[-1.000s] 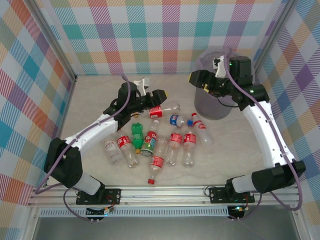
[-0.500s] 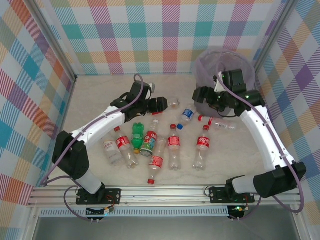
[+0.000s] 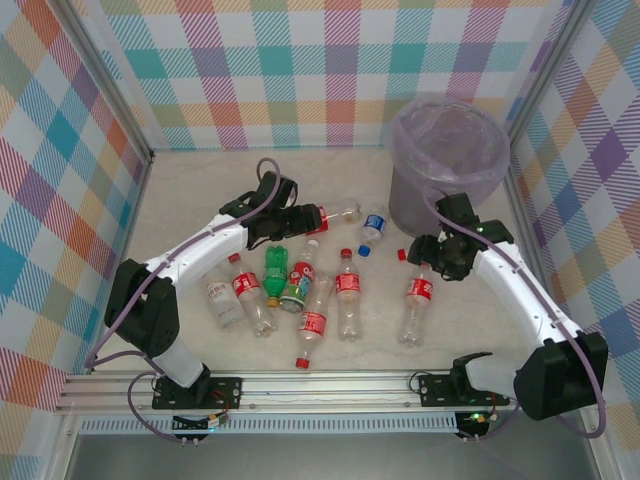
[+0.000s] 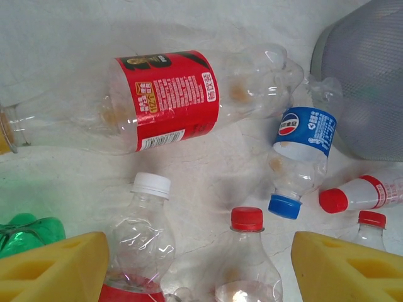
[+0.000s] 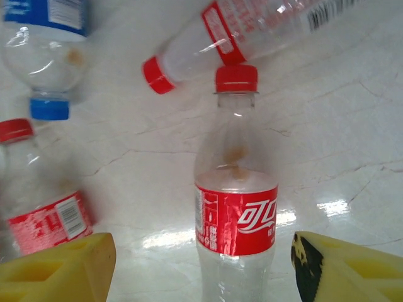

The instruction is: Put the plastic bottles in the bin

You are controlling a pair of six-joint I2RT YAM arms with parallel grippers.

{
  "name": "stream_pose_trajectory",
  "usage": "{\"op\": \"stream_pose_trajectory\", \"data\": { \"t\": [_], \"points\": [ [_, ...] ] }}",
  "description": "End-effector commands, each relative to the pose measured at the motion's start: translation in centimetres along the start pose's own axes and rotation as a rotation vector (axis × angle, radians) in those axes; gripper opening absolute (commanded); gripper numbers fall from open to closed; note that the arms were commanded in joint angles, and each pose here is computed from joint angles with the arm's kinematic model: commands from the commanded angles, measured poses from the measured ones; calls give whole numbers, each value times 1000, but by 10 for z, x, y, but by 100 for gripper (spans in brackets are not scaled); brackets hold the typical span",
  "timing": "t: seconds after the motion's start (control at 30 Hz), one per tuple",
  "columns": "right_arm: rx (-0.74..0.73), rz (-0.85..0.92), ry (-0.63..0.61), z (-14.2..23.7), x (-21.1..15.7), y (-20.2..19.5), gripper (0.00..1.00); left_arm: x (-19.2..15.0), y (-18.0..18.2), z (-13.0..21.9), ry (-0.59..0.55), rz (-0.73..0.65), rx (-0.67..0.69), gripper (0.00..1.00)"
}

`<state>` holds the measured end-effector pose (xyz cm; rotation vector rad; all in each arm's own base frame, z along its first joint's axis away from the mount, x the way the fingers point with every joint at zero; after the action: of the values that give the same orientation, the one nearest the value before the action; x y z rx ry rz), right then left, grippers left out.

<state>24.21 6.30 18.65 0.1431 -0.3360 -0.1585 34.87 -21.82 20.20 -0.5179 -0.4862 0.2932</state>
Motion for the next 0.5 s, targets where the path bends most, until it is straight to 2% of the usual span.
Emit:
{"op": "stream_pose_trajectory", "data": {
  "t": [0.0, 0.07, 0.13, 0.33, 0.47],
  "points": [
    [8, -183, -130, -11, 11, -17, 75, 1, 0, 6, -12, 13, -12, 76],
    [94, -322, -186, -20, 13, -28, 77, 0, -1, 4, -6, 18, -20, 76],
    [153, -407, -187, -27, 14, -31, 79, -1, -2, 2, 10, 31, -32, 76],
    [129, -323, 0, -42, -8, -28, 89, -3, 2, -2, 5, 46, -28, 76],
    [108, -268, 111, -52, -20, -25, 96, -6, -2, -10, 48, 49, -49, 76]
  ]
}}
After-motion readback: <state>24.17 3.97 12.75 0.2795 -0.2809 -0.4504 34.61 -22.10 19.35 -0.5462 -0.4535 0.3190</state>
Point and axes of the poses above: each hand's point on the last joint's axis, 136 mm out from that joint toward the fingers, its own z axis back along the fingers, its own y axis along the line the jaws close on, x = y × z, the point moved 5 cm from there along z, back along the fingers, and after that the axes turned 10 degrees about z, right-handed, at the moved point
